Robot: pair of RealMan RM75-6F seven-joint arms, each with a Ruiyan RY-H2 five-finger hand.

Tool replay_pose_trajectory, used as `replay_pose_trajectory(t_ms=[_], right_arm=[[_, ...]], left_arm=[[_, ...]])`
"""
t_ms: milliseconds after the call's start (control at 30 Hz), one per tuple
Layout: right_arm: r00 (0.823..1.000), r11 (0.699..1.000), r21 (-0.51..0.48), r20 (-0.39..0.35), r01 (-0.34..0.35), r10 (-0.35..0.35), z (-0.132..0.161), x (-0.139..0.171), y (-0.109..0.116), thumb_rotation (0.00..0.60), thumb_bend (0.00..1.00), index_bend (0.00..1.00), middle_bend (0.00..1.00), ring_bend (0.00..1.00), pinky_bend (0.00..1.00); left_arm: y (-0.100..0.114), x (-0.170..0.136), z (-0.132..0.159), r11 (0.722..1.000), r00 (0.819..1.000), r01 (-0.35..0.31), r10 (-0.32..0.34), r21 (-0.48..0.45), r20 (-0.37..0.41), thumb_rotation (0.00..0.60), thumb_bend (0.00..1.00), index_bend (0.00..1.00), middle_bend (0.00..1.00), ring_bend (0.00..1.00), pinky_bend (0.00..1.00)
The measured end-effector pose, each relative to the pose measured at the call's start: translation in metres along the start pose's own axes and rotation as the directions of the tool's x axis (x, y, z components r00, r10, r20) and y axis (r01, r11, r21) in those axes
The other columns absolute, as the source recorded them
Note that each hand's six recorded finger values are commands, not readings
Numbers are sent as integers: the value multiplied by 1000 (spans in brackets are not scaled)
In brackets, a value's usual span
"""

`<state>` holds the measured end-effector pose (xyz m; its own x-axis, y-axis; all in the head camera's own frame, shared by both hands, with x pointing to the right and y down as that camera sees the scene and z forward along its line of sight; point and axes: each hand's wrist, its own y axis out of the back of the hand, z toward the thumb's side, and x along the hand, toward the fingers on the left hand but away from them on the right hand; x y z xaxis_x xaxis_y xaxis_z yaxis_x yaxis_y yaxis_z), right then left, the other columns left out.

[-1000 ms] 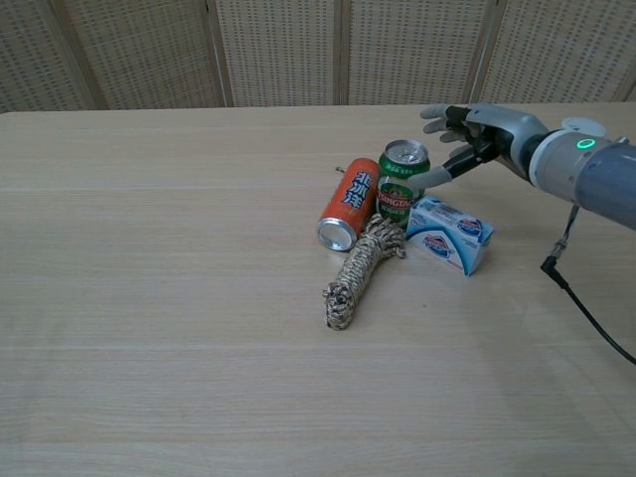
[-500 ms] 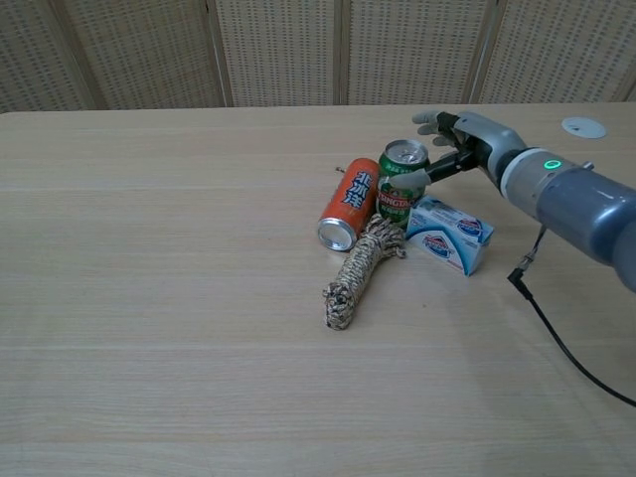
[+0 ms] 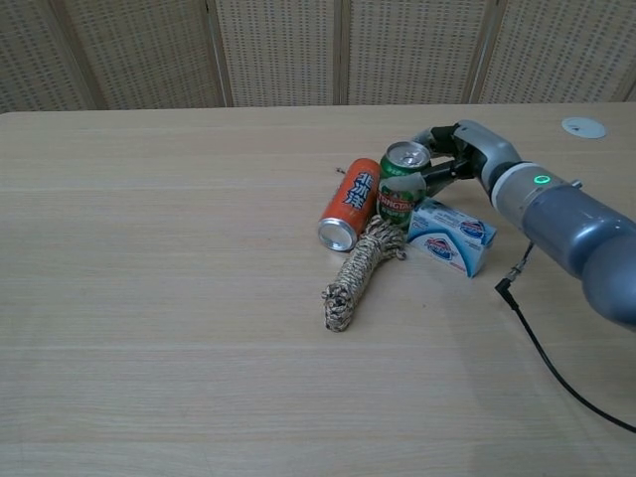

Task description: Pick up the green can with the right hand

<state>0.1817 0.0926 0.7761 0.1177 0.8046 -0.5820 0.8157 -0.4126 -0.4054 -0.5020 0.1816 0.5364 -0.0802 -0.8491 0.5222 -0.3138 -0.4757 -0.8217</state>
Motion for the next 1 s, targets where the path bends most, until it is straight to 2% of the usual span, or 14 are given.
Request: replay_pose_trajectory(t_ms=[133, 500, 700, 1000], right_arm=[[1000, 1000, -6, -9, 24, -24, -1, -1, 1, 600, 0, 474, 527, 265, 544], [998, 999, -23, -45, 47, -48, 11, 0, 11, 600, 0, 495, 539, 282, 544], [993, 998, -30, -96, 62, -65, 35, 3, 27, 600, 0, 491, 533, 281, 544], [975, 993, -39, -191, 108, -113, 94, 14, 71, 600, 0, 474, 520, 281, 544]], left_arm=[[-1, 0, 0, 1000, 1000, 4, -4, 1, 1, 600, 0, 0, 0, 0, 0], [-3, -1, 3, 1000, 1000, 10, -10, -6, 9, 600, 0, 0, 0, 0, 0], [-3, -1, 4, 1000, 1000, 15, -15, -13, 17, 600, 0, 0, 0, 0, 0], [-4, -1, 5, 999, 999, 31, -30, -41, 24, 600, 0, 0, 0, 0, 0]])
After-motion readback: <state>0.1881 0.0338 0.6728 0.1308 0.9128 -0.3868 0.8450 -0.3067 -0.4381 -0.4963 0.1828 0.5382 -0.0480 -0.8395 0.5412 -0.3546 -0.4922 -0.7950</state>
